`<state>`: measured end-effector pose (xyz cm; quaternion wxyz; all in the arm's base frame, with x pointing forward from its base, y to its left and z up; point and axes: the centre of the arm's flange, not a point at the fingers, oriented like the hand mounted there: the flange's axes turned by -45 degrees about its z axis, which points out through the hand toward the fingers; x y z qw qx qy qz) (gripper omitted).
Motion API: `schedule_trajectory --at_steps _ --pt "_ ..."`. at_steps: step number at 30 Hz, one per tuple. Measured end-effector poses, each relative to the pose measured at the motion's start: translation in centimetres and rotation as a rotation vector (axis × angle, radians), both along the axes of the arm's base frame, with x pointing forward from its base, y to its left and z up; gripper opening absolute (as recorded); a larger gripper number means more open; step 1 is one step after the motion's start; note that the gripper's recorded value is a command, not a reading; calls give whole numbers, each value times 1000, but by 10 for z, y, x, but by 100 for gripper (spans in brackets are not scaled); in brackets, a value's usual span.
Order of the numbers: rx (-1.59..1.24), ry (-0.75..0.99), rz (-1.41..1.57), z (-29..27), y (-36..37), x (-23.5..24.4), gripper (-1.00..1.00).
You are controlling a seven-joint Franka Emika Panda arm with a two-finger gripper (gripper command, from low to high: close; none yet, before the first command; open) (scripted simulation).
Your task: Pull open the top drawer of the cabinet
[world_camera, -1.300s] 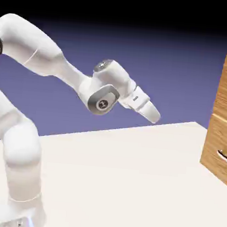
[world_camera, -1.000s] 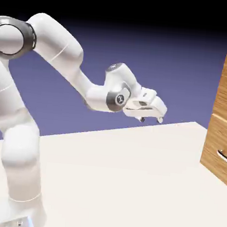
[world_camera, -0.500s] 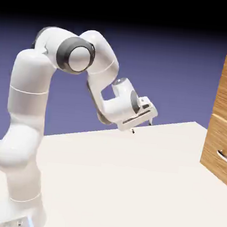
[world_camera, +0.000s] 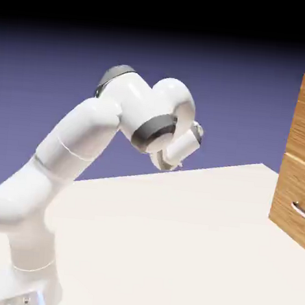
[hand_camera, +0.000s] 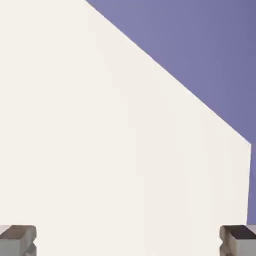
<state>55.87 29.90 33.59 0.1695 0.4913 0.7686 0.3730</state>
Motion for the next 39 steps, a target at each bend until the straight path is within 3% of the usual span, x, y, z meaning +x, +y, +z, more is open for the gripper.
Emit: schedule_trajectory --at_steps 12,24,35,36,39 --pt "119 -416 -53 89 -87 95 0" --pt "77 -742 -496 123 -343 180 0" --pt "77 -742 -496 123 -343 228 0" --pt "77 -742 -497 123 -343 230 -100" --pt "76 -742 -497 123 -343 226 -100"
